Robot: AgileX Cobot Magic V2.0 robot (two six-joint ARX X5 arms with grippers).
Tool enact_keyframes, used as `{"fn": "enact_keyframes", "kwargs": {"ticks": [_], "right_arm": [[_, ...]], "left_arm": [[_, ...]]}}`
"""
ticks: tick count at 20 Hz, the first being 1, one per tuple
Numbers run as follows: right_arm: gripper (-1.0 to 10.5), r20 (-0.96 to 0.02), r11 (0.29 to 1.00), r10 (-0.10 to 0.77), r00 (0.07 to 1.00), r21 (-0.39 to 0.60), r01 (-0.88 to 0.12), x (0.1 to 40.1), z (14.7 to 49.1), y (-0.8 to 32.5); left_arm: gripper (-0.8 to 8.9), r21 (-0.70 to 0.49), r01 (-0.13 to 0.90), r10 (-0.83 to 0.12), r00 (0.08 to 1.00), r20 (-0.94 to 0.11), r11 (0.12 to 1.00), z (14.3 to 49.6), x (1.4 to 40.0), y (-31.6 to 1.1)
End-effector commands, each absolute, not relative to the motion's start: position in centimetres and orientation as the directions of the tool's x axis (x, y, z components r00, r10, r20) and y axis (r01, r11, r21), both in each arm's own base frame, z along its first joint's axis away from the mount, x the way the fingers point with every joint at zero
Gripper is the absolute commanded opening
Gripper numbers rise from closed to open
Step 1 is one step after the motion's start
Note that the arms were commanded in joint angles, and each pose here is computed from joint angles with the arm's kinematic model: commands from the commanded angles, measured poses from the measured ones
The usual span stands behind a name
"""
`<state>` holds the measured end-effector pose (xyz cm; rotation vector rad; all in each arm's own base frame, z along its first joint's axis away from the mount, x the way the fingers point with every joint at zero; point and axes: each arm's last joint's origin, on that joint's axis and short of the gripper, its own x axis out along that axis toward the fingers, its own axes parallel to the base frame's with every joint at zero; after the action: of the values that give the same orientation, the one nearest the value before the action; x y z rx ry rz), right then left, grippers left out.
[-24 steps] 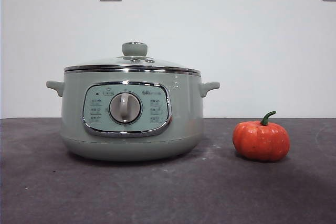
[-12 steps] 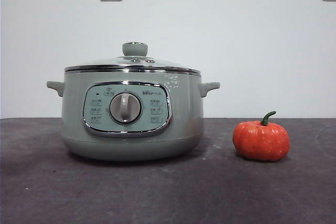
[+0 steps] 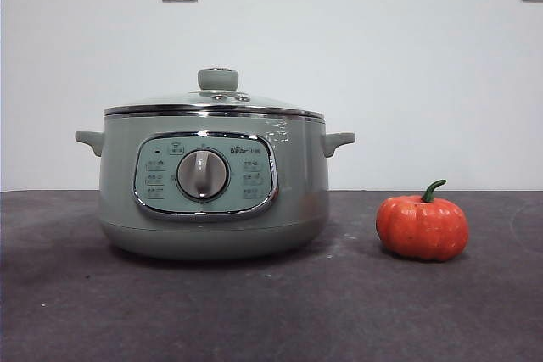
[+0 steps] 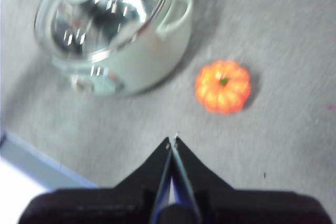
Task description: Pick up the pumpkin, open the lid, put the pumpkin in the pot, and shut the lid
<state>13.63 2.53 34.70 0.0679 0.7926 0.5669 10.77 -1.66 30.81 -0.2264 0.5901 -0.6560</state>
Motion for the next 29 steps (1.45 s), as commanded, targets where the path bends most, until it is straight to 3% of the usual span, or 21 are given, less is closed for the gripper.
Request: {"fn": "enact_keyframes", "kwargs": {"ticks": [1,5,6,8,9,10,11,20,29], "right_arm": [[-0.1,-0.672,0.838,0.507,0.54,0.238,-0.491,13.7,34.6,2.7],[0.1,-0.671,0.838,0.507,0.541,0.238,-0.491,13.7,34.6,2.7],[0.7,-0.671,0.838,0.508,0.54,0.238,-0.492,13.7,34.6,2.7],[4.0,-0.67,0.838,0.508,0.541,0.239,-0.491,13.7,34.6,2.7],[6.0,-0.669,0.84,0.508,0.543,0.245,-0.485,13.7,34.6,2.7],[7.2,-0.666,0.842,0.509,0.545,0.254,-0.476,13.8,34.6,2.7],[7.4,-0.665,0.841,0.51,0.545,0.255,-0.476,13.8,34.6,2.7],[7.4,-0.681,0.84,0.511,0.524,0.266,-0.474,16.9,33.7,3.6],[7.4,-0.82,0.87,0.347,0.455,0.1,-0.484,25.5,27.4,8.2]], "left_arm": [[-0.08,-0.327,0.553,-0.64,0.616,-0.459,0.766,31.5,10.6,-1.7],[0.42,-0.317,0.557,-0.639,0.625,-0.449,0.768,31.9,10.6,-1.7],[2.07,-0.317,0.557,-0.639,0.625,-0.449,0.768,31.9,10.6,-1.7],[6.7,-0.312,0.558,-0.637,0.628,-0.447,0.769,31.9,10.7,-1.7],[7.3,-0.31,0.559,-0.637,0.63,-0.444,0.769,31.9,10.7,-1.7],[7.27,-0.309,0.56,-0.637,0.631,-0.442,0.769,31.9,10.7,-1.7],[7.27,-0.308,0.56,-0.637,0.632,-0.442,0.769,31.9,10.7,-1.7],[7.27,-0.309,0.56,-0.638,0.631,-0.442,0.768,31.9,10.7,-1.7],[7.27,-0.31,0.56,-0.638,0.631,-0.442,0.768,31.9,10.7,-1.7]]}}
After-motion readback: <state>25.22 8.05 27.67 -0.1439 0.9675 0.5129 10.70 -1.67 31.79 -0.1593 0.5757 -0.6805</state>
